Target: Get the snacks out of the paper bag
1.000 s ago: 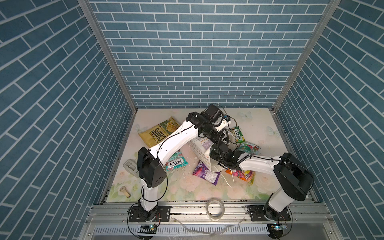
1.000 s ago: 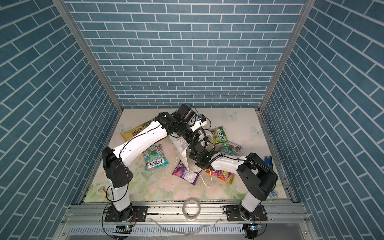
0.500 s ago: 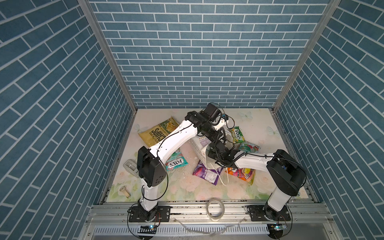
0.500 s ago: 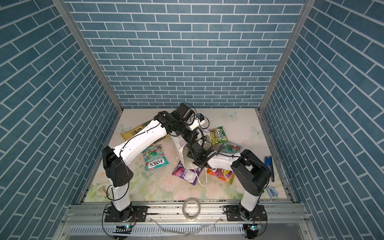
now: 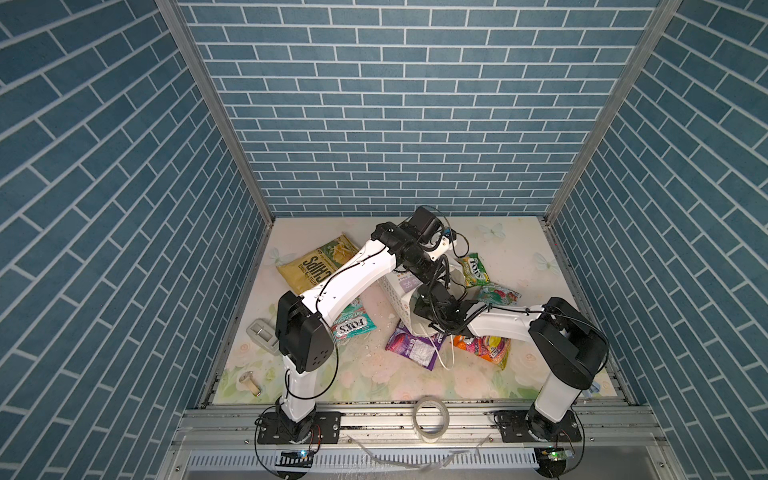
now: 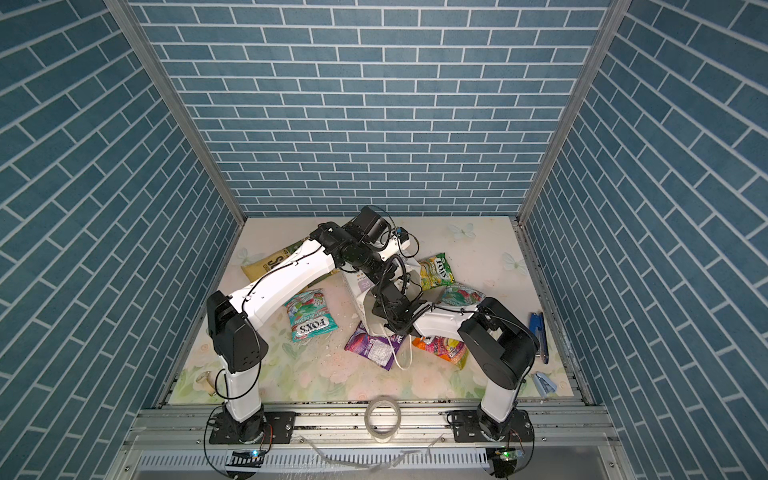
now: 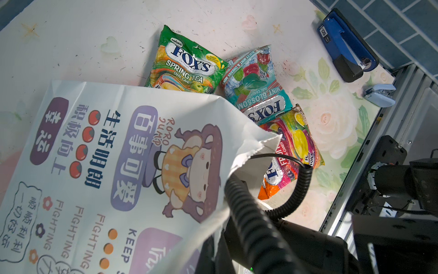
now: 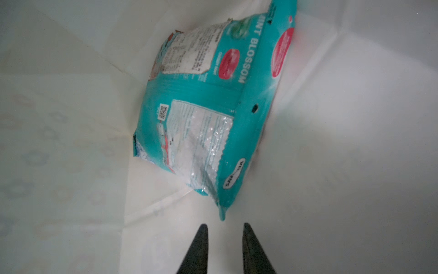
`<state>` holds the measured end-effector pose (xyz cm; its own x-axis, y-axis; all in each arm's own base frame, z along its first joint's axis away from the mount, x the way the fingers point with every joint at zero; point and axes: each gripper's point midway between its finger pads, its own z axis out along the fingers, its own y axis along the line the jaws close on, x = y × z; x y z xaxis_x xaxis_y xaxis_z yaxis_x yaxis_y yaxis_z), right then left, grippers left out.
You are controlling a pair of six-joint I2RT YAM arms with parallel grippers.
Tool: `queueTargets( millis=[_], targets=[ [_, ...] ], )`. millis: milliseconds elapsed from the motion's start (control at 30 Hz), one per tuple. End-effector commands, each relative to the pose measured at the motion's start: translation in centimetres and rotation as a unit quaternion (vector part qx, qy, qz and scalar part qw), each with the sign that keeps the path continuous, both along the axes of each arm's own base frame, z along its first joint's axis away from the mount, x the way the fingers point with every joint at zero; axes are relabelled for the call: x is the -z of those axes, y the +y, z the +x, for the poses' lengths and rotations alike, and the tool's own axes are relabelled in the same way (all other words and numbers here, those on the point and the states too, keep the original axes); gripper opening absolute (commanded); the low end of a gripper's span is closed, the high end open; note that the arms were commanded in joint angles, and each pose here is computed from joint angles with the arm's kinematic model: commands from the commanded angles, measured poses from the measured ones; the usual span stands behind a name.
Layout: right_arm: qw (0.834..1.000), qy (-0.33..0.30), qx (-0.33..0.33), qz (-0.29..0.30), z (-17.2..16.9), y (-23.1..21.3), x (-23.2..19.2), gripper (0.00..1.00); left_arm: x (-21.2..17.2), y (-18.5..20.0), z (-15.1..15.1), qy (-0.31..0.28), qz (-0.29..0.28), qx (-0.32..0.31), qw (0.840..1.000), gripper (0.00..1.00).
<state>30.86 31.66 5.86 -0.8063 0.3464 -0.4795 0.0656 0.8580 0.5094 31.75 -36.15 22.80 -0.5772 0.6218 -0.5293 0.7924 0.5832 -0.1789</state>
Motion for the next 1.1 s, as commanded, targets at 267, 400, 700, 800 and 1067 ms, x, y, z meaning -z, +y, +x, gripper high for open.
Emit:
queueTargets(
  millis=[267, 400, 700, 800, 1067],
  targets=[
    [0.995, -0.011, -0.038, 0.09, -1.4, 1.4, -4.7, 0.28, -0.2, -2.0, -1.1, 0.039, -0.012, -0.008, 0.999, 0.0],
    [0.994, -0.004, -0.03, 0.107, -2.1, 0.9, -4.6, 0.28, 0.1, -1.9, -0.4, 0.039, -0.012, -0.026, 0.999, 0.0],
    [0.987, 0.007, 0.0, 0.159, -2.4, 0.0, -3.1, 0.29, -0.9, -2.0, -0.1, 0.041, -0.032, -0.035, 0.998, 0.0],
    [0.989, -0.003, 0.021, 0.145, -1.6, -0.6, -2.8, 0.35, -1.0, -2.0, -0.5, 0.048, -0.035, -0.031, 0.998, 0.0],
    [0.994, -0.023, 0.076, 0.081, 0.5, -2.0, -2.4, 0.4, -1.4, -1.9, -1.0, 0.054, -0.04, -0.028, 0.997, 0.0]
  ],
)
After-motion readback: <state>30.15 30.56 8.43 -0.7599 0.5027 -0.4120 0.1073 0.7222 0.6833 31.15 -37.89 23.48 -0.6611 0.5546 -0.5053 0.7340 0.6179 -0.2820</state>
